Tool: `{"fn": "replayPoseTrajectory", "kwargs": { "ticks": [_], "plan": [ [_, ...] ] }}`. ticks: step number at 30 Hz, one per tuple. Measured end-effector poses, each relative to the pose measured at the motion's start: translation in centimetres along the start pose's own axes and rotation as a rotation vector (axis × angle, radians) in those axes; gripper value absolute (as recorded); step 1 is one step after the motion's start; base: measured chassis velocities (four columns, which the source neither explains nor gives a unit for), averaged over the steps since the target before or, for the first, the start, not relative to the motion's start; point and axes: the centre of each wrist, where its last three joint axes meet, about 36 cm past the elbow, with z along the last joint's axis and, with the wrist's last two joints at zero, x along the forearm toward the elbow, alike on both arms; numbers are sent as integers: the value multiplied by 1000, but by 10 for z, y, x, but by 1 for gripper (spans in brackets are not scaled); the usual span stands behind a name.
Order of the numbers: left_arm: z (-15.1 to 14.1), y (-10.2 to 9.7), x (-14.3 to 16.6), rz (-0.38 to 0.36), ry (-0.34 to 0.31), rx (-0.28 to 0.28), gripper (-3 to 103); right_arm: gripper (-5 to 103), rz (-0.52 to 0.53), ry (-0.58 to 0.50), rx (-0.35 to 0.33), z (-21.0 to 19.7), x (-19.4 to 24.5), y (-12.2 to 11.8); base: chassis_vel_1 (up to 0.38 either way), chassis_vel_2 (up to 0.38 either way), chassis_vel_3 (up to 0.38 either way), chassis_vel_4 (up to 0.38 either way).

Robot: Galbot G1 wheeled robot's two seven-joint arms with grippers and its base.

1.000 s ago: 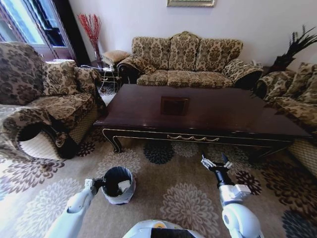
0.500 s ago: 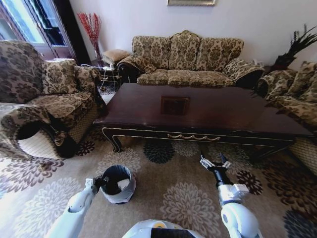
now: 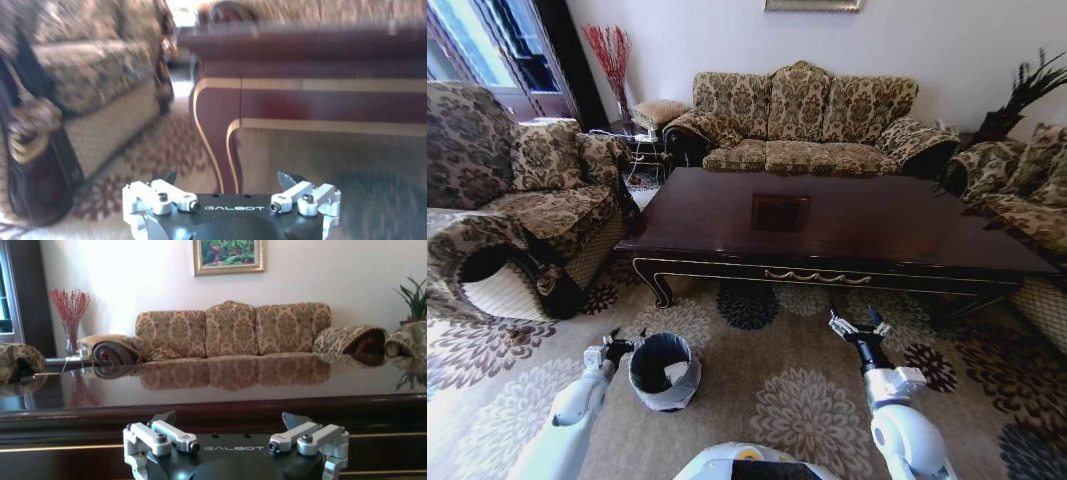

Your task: Move to the front of the table and place the trash on the table into the trash bin.

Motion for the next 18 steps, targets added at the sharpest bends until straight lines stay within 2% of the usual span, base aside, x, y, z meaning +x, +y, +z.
{"fn": "replayPoseTrajectory", "kwargs": {
  "ticks": [1,4,5,8,12,18],
  "plan": [
    [0,0,0,0,0,0,100,100,0,0,0,0,0,0,0,0,0,0],
    [-9,-22,20,-32,-93,45,100,100,-4,31,3,-7,2,2,0,0,0,0],
    [-9,-22,20,-32,-93,45,100,100,-4,31,3,-7,2,2,0,0,0,0],
    [-18,-43,35,-55,-177,42,100,100,-13,59,11,-15,3,4,0,0,0,0],
    [-24,-58,49,-59,-209,24,100,100,-21,64,15,-16,3,5,0,0,0,0],
    [-23,-69,58,-67,-204,24,100,100,-30,62,9,-16,4,10,-40,-30,48,41]
  ]
}}
